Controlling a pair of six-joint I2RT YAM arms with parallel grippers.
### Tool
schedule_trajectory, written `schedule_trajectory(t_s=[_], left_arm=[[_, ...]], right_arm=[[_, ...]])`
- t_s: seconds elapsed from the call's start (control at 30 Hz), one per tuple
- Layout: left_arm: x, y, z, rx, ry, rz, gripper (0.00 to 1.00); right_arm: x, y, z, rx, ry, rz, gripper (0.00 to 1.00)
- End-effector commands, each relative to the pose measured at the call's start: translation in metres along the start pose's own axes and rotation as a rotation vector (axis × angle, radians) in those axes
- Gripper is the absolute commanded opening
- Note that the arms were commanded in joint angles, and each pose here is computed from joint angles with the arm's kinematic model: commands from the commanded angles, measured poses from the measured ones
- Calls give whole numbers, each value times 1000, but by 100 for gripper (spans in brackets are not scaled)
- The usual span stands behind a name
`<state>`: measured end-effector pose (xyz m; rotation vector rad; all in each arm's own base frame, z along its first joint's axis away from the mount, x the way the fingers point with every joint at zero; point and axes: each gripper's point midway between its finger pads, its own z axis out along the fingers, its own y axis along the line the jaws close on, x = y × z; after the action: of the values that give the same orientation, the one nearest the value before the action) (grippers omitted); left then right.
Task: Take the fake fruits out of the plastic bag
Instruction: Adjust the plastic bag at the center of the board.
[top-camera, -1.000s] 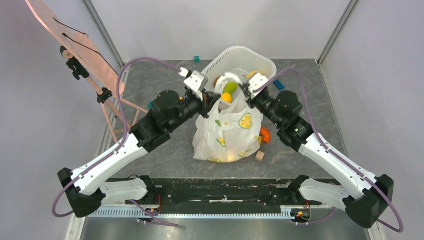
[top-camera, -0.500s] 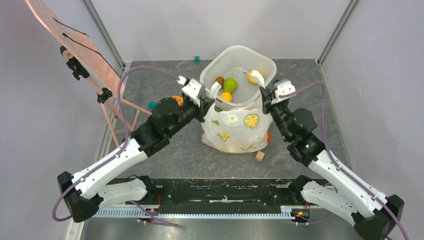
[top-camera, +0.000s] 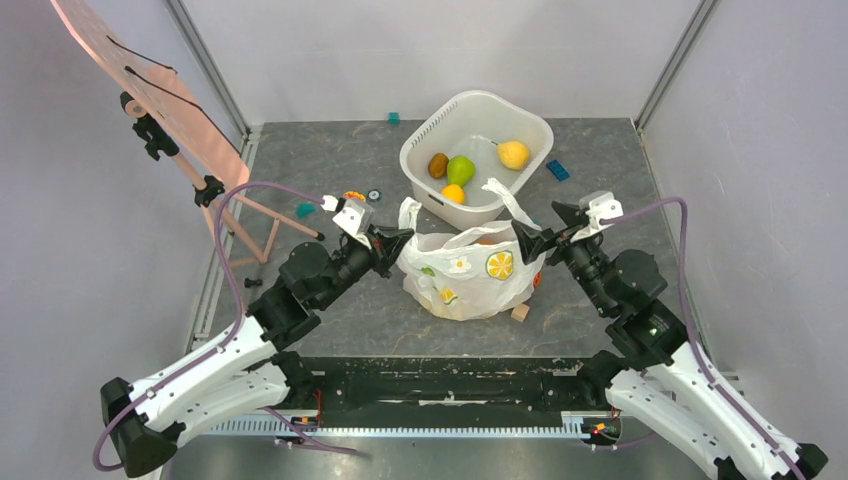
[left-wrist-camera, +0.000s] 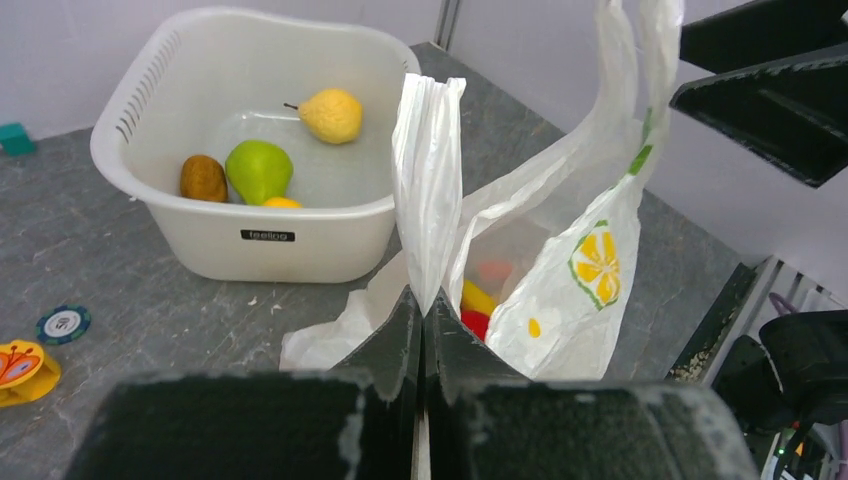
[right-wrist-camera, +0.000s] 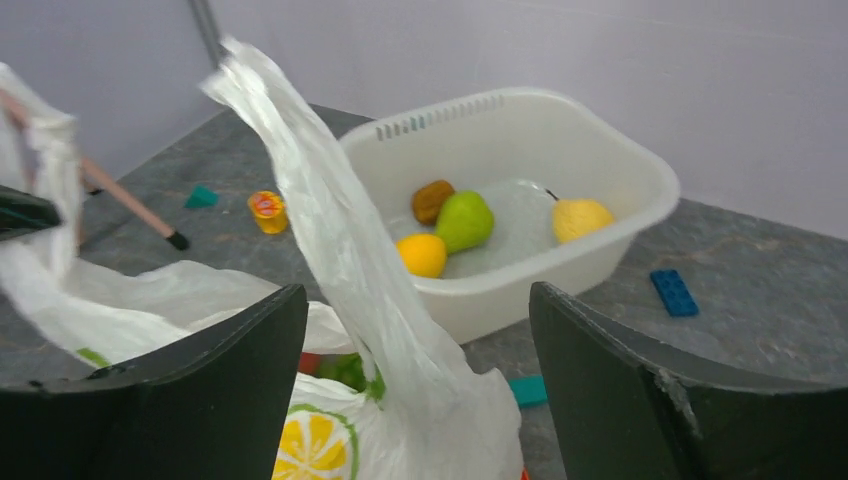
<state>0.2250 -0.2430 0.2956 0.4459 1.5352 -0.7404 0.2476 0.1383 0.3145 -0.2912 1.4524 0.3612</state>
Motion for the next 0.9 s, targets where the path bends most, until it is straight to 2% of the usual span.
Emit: schedule_trajectory(t_s=[0.0, 0.13, 0.27, 0.33, 0.47, 0.57, 0.73, 0.87], left_arm=[[-22, -11, 1, 44, -81, -61, 4], [-26, -13, 3, 53, -94, -74, 4], [-25, -14, 6, 57, -90, -79, 3], [-25, -15, 6, 58, -86, -81, 2], [-25, -14, 6, 50, -90, -93, 2], [-26, -12, 6, 42, -92, -95, 2], [-22, -12, 7, 41, -78, -97, 2], [-21, -12, 6, 44, -79, -100, 2]], right_arm=[[-56, 42, -10, -239, -9, 26, 85], [-107, 55, -11, -302, -35, 100, 78], [-135, 59, 13, -274, 38, 145, 67], [-144, 60, 31, -243, 97, 169, 55], [-134, 82, 65, -294, 231, 199, 17], [-114, 105, 77, -359, 312, 225, 0], [-72, 149, 80, -381, 426, 170, 0], [-29, 129, 83, -223, 517, 97, 0]])
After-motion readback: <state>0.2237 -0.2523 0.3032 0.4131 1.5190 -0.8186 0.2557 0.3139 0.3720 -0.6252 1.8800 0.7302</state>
